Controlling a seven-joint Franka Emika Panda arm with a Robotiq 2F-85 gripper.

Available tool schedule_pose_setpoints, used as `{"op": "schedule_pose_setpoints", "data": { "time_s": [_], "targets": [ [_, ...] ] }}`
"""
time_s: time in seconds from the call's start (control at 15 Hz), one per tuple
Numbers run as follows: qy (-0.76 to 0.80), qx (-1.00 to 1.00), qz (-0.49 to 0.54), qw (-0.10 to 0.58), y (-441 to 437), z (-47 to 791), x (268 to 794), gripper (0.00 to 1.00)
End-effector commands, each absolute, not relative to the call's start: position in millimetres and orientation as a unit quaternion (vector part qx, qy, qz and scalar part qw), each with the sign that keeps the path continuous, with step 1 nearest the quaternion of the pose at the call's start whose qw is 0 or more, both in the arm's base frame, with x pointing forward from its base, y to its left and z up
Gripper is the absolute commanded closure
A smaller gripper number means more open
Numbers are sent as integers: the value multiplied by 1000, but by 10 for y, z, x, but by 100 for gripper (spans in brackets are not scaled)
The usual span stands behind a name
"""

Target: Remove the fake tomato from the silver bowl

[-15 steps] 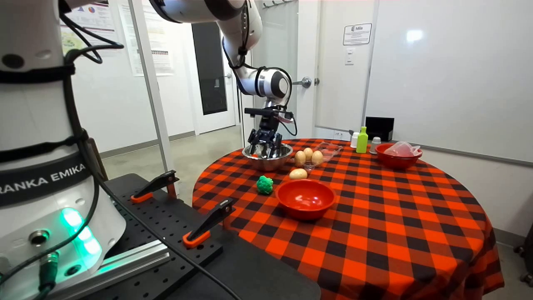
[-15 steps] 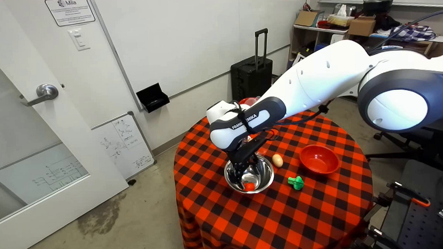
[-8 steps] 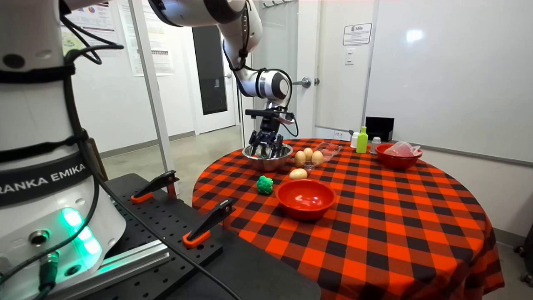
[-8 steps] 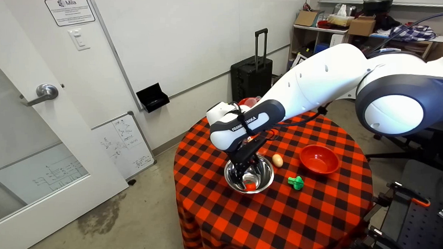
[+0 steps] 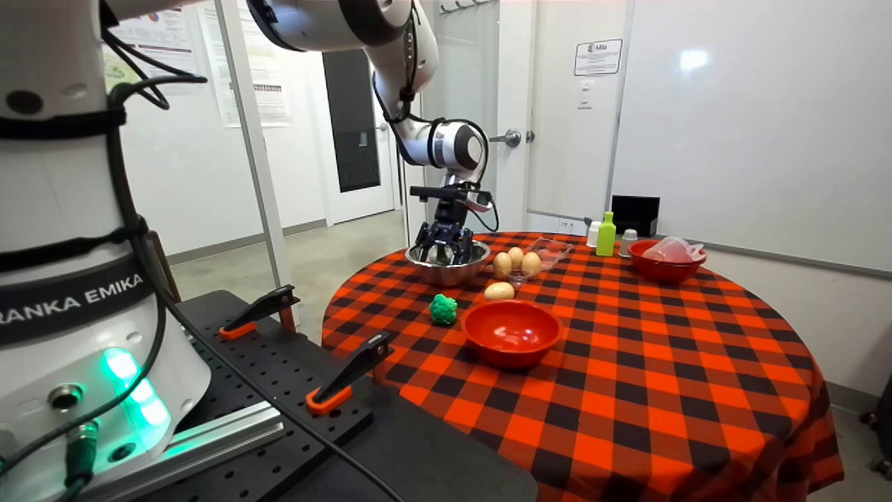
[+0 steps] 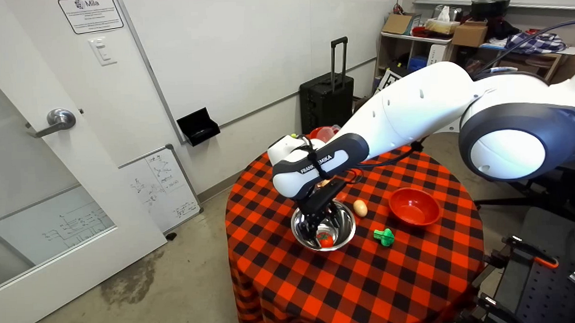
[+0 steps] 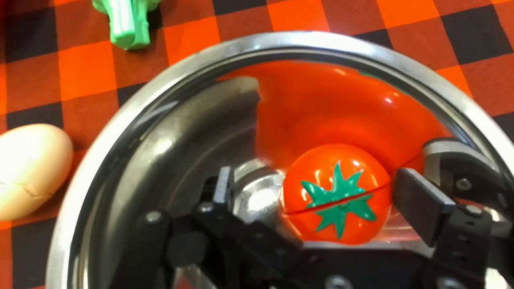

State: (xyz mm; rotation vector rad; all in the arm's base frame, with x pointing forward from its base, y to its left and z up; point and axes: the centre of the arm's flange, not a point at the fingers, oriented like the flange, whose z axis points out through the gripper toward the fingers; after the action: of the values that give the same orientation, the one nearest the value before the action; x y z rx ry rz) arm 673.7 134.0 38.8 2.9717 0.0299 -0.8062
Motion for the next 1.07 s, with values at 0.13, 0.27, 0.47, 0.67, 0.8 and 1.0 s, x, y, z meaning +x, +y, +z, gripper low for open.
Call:
{"op": "schedule_pose_setpoints", "data": {
  "time_s": [0.13, 0.27, 0.47, 0.67, 0.8, 1.0],
  "targets": [
    [11, 961, -272, 45, 1414, 304, 6819, 29],
    [11, 961, -272, 46, 1418, 300, 6819, 44],
    [11, 961, -273, 46, 1417, 318, 6824, 62],
    [10, 961, -272, 46, 1407, 333, 6817, 62],
    [11, 963, -265, 41, 1389, 443, 6792, 62],
    [11, 970, -241, 34, 1358, 768, 6753, 62]
  ]
}}
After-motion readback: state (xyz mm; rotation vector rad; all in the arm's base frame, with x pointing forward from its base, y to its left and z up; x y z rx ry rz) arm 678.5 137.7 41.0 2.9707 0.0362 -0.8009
